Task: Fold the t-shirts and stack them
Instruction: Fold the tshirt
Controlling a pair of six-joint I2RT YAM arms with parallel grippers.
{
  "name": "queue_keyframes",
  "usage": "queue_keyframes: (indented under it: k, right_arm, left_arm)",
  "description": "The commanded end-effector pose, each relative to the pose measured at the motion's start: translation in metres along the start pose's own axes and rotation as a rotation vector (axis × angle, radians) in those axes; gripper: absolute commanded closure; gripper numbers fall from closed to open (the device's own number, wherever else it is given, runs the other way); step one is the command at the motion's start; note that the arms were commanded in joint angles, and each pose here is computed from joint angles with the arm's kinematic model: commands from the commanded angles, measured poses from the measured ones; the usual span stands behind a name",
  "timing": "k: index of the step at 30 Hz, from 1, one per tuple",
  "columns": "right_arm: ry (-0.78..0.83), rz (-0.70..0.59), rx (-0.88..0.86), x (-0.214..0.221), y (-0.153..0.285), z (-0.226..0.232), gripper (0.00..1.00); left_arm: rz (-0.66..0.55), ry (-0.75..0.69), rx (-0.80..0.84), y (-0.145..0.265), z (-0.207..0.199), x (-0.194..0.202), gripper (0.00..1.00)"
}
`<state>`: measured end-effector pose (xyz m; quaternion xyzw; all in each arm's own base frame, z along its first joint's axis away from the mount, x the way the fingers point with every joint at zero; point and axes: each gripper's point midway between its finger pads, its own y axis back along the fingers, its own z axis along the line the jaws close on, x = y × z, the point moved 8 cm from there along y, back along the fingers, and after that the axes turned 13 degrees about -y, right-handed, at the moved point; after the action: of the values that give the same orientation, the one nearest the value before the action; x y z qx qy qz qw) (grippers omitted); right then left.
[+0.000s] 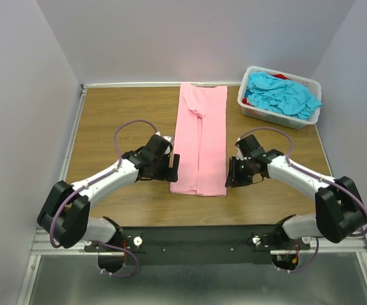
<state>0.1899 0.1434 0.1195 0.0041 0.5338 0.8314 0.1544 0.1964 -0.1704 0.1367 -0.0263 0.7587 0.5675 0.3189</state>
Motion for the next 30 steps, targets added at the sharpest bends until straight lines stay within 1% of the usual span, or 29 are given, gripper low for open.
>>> queue_keyframes:
  k: [1,11,22,28,30]
  right_arm:
    - [-0.009,-0.006,0.127,0.006,-0.007,-0.001,0.6]
    - [0.021,0.034,0.131,0.013,-0.019,0.011,0.6]
    - [0.037,0.078,0.181,0.026,-0.033,0.01,0.61]
    - [0.037,0.079,0.222,0.032,-0.038,0.003,0.71]
    - [0.043,0.081,0.23,0.033,-0.039,0.001,0.76]
  left_arm:
    - [0.003,-0.007,-0.064,0.002,0.0,-0.006,0.09]
    - [0.031,-0.034,-0.068,-0.006,-0.01,-0.005,0.09]
    - [0.043,-0.042,-0.087,-0.012,-0.012,-0.004,0.09]
    - [0.059,-0.045,-0.099,-0.014,-0.012,-0.001,0.09]
    - [0.067,-0.047,-0.103,-0.014,-0.012,0.0,0.09]
